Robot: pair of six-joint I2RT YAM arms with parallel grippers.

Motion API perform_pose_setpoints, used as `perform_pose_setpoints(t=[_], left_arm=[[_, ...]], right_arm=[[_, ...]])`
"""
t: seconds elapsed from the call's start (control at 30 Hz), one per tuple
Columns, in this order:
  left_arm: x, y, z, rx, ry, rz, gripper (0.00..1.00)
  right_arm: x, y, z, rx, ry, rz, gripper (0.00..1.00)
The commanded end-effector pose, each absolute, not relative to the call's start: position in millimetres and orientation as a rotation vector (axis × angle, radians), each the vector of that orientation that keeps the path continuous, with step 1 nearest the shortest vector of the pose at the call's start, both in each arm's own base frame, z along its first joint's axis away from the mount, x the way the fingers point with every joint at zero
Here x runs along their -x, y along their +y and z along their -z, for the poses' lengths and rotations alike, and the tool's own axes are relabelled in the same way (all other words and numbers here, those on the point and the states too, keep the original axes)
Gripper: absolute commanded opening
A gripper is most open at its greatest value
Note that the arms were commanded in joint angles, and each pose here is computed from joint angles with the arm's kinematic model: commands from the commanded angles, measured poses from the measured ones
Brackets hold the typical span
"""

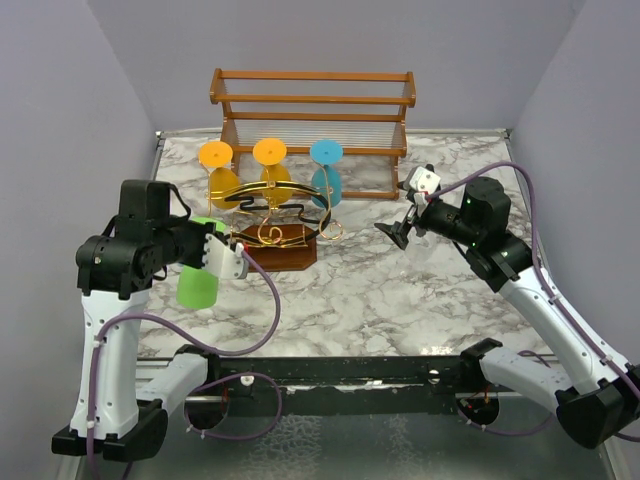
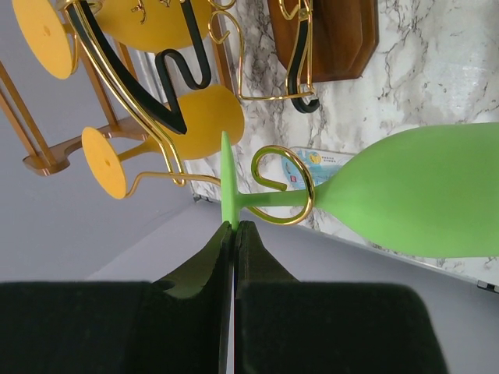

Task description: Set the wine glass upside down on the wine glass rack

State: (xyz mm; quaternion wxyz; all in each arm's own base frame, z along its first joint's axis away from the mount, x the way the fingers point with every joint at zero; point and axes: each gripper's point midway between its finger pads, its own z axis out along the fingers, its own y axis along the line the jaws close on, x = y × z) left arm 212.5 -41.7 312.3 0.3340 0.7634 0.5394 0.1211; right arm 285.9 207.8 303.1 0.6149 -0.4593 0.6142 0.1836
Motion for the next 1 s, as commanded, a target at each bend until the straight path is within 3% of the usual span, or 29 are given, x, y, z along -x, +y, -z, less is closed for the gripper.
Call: perform_pose_setpoints(t=[0.0, 0.73, 0.97], left_arm=[[-206.1, -66.4, -312.6, -1.993, 1.286, -0.201, 0.00], [-202.6, -67.7, -304.1, -1.924, 1.256, -0.249, 0.00], [-207.5, -52.8, -285.2, -1.962, 1.358, -0.280, 0.00]], right_arm=[[-287.1, 208.8, -302.4, 1.070, 1.399, -0.429, 1.00], [-294.1, 209.1, -298.5, 1.076, 1.425, -0.415, 1.00], [-295.4, 208.3, -294.8, 1.077, 1.434, -0.408, 1.00]])
